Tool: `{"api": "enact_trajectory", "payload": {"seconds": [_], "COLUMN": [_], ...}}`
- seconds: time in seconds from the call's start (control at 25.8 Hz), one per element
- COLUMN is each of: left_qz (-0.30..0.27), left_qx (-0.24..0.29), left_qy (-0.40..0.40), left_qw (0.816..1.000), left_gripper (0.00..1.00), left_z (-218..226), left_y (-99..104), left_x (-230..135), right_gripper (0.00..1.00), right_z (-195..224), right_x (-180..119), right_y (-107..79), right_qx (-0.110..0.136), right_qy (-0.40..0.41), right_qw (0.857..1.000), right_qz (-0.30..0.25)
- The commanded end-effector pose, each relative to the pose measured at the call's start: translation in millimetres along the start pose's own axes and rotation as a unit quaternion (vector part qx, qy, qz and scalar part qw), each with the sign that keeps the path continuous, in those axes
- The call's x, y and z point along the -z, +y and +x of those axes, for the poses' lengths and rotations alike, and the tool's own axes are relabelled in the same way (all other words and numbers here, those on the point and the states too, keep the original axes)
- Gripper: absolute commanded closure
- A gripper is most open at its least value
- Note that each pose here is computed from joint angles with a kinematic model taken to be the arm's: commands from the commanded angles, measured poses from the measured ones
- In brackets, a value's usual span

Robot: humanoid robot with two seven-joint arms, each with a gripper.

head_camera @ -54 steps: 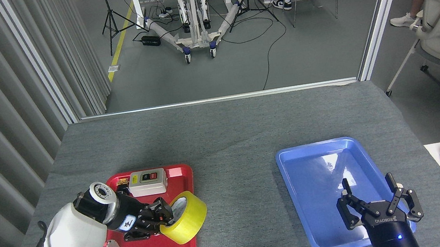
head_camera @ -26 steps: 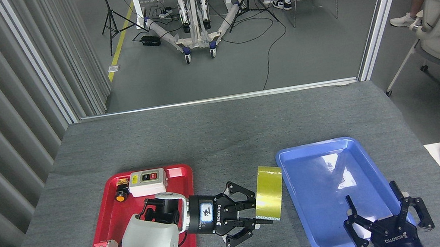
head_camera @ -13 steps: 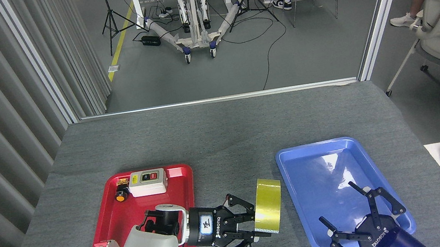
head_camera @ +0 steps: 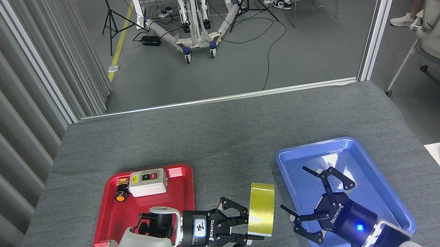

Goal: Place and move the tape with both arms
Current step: 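Move the right gripper to the tape roll held by the left gripper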

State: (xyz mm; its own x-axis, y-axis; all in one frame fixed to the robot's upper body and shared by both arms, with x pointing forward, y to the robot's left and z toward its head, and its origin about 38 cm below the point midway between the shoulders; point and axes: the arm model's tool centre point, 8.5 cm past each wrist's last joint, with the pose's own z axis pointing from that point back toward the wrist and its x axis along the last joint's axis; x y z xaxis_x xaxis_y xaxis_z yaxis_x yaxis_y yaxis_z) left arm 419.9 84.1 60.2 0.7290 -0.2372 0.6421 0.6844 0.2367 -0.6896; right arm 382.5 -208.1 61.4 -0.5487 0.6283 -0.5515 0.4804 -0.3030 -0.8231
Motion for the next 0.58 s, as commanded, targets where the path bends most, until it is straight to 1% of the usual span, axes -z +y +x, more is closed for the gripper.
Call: {"api": "enact_trajectory", "payload": {"seconds": [0.0, 0.12, 0.19, 0.27, 0.43, 0.54], "left_qz": [-0.003, -0.005, -0.004, -0.004, -0.010, -0.040], "left_qx": [0.000, -0.002, -0.005, -0.006, -0.006, -0.006], "left_qy": [-0.003, -0.002, -0.001, -0.001, -0.002, -0.002], "left_qw": [1.000, 1.000, 1.000, 1.000, 1.000, 0.999], "left_gripper": [1.00, 1.00, 1.00, 1.00, 1.00, 1.00], "left_z": [2, 4, 2, 2, 1, -1], "left_y": [0, -1, 0, 0, -1, -6], "left_x": [-4, -5, -5, -5, -4, -5], "right_gripper": [0.03, 0.03, 0.03, 0.03, 0.04, 0.07], "right_z": [5, 7, 8, 6, 7, 13], "right_x": [8, 11, 15, 24, 41, 46], "right_y": [3.4, 7.4, 10.5, 11.5, 3.8, 6.6], "right_qx": [0.019, 0.041, 0.045, 0.046, 0.043, 0.041], "right_qy": [-0.013, -0.016, -0.014, -0.010, -0.016, -0.030], "right_qw": [1.000, 0.999, 0.999, 0.999, 0.999, 0.999], "right_qz": [-0.001, -0.011, -0.008, -0.009, -0.024, -0.019]}}
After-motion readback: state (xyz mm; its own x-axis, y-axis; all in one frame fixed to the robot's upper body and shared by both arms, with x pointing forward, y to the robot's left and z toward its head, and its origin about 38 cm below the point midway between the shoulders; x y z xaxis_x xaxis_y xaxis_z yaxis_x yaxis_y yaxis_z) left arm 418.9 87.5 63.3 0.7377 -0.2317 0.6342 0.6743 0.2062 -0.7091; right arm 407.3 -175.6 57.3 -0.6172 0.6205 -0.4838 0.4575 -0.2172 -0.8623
